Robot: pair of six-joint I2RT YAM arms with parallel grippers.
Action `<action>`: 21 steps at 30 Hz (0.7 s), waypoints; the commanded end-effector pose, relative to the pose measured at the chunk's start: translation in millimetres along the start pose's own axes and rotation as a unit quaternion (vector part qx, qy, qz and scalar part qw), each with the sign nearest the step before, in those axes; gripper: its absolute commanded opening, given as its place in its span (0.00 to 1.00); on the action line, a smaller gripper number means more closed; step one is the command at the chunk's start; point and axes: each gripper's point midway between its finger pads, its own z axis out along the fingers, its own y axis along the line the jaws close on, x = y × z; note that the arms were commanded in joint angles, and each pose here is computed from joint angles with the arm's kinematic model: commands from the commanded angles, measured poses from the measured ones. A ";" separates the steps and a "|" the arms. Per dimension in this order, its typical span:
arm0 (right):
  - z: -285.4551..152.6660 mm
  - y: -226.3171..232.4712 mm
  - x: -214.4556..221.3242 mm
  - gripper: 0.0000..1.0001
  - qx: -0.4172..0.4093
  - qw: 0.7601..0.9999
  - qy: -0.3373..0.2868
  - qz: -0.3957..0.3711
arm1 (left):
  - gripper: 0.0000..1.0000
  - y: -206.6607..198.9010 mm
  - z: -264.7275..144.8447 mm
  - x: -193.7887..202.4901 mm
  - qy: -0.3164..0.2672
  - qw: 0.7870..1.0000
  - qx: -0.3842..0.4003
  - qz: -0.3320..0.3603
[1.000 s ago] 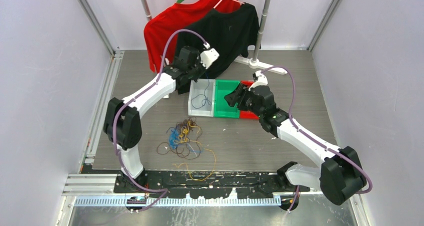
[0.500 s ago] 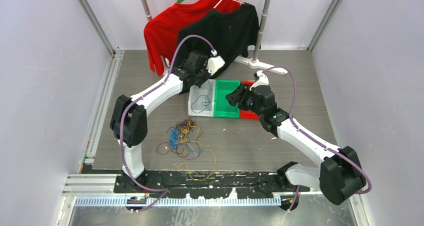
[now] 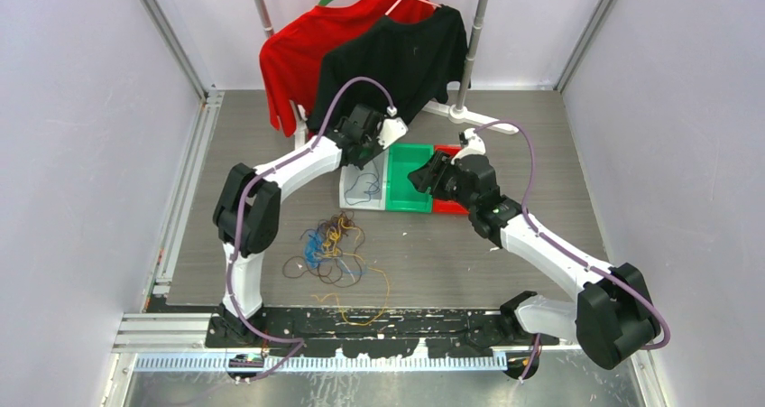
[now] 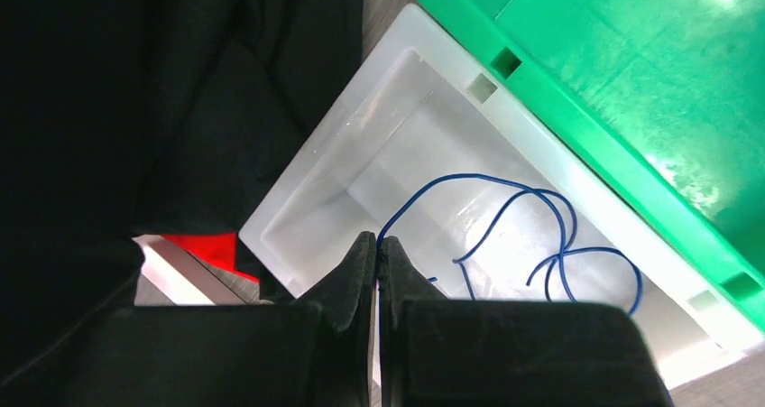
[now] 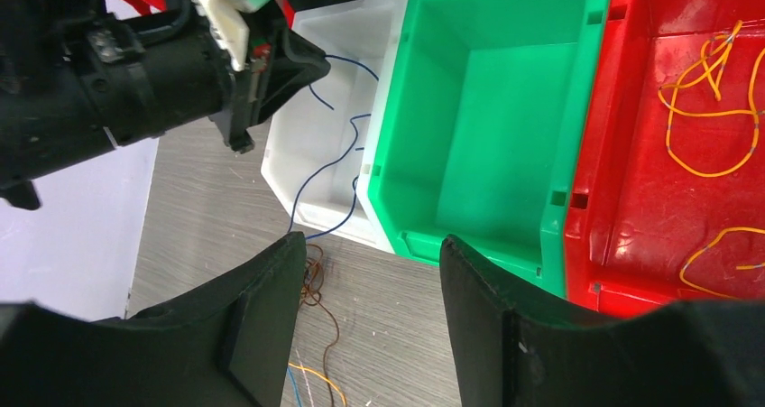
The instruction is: Untangle the cables
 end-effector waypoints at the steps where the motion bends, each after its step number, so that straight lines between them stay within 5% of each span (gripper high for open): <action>1: -3.6 12.8 -18.7 0.61 -0.025 0.999 -0.032 0.002 | 0.02 10.8 5.6 -8.4 -0.001 1.000 -0.022 0.012; 4: -4.0 15.0 -21.0 0.61 -0.029 0.999 -0.034 0.000 | 0.22 13.3 -2.3 -13.7 0.004 1.000 -0.013 0.013; 6: -3.9 16.6 -22.0 0.61 -0.030 0.999 -0.033 -0.001 | 0.46 17.1 -15.9 -21.0 -0.004 1.000 -0.004 0.007; 14: -0.3 21.1 -20.3 0.62 -0.036 0.999 -0.019 0.002 | 0.94 23.5 -93.1 -46.8 -0.048 0.997 0.046 -0.026; 21: -2.0 30.3 -5.1 0.65 -0.047 0.999 0.009 -0.014 | 0.99 20.7 -145.9 -8.4 -0.023 0.993 0.104 -0.049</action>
